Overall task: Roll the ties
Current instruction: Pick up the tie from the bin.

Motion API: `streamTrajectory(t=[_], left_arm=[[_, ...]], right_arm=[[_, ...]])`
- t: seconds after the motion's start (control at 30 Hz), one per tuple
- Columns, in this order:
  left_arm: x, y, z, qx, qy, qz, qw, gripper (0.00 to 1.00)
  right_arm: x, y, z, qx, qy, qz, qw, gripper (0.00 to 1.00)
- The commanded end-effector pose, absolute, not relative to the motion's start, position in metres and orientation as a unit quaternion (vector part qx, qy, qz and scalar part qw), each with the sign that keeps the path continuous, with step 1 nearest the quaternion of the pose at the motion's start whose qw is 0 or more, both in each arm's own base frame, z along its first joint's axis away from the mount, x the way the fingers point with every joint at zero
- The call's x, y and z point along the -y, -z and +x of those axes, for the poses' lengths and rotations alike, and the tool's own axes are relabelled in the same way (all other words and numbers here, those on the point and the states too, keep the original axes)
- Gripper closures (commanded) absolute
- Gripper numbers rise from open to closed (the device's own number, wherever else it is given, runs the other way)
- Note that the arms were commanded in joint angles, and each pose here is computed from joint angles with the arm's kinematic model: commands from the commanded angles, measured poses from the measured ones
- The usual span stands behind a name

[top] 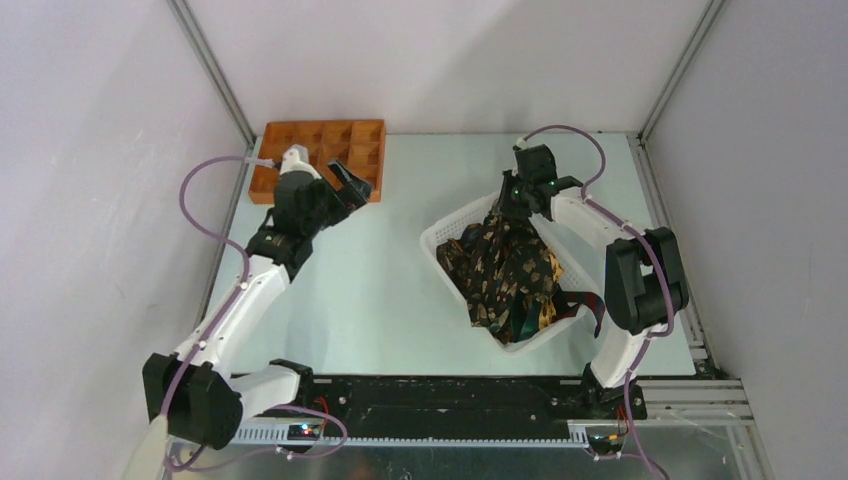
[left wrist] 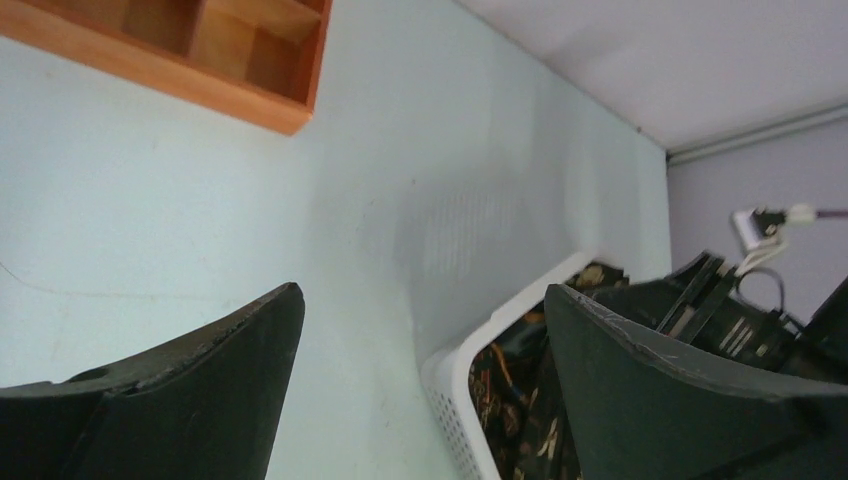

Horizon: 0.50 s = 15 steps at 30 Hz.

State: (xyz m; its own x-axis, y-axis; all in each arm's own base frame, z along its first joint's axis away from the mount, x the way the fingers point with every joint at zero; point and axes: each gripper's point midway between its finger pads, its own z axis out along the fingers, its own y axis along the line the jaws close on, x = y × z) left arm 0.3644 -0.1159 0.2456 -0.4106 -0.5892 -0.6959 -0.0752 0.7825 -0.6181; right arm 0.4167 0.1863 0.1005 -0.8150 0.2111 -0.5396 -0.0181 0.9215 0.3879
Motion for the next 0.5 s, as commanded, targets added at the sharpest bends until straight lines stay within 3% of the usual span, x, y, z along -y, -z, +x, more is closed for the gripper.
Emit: streamTrajectory(t=[0.0, 0.03, 0.23, 0.47], left_arm=[[0.132, -0.225, 0.352, -0.827, 0.230, -0.169, 0.484, 0.03], [0.139, -0.220, 0.349, -0.832, 0.233, -0.161, 0.476, 0.03], [0.176, -0.222, 0.336, -0.815, 0.328, -0.116, 0.463, 0.06], [0.198, -0.294, 0.320, -0.730, 0.430, -0.043, 0.529, 0.05]], right_arm=[[-0.197, -0.160, 0.435, -0.901, -0.217, 0.019, 0.374, 0.95], [-0.198, -0.166, 0.433, -0.899, -0.218, 0.013, 0.380, 1.00], [-0.215, -0.239, 0.404, -0.858, -0.268, -0.064, 0.434, 1.00], [-0.240, -0.316, 0.353, -0.794, -0.372, -0.154, 0.456, 1.00]])
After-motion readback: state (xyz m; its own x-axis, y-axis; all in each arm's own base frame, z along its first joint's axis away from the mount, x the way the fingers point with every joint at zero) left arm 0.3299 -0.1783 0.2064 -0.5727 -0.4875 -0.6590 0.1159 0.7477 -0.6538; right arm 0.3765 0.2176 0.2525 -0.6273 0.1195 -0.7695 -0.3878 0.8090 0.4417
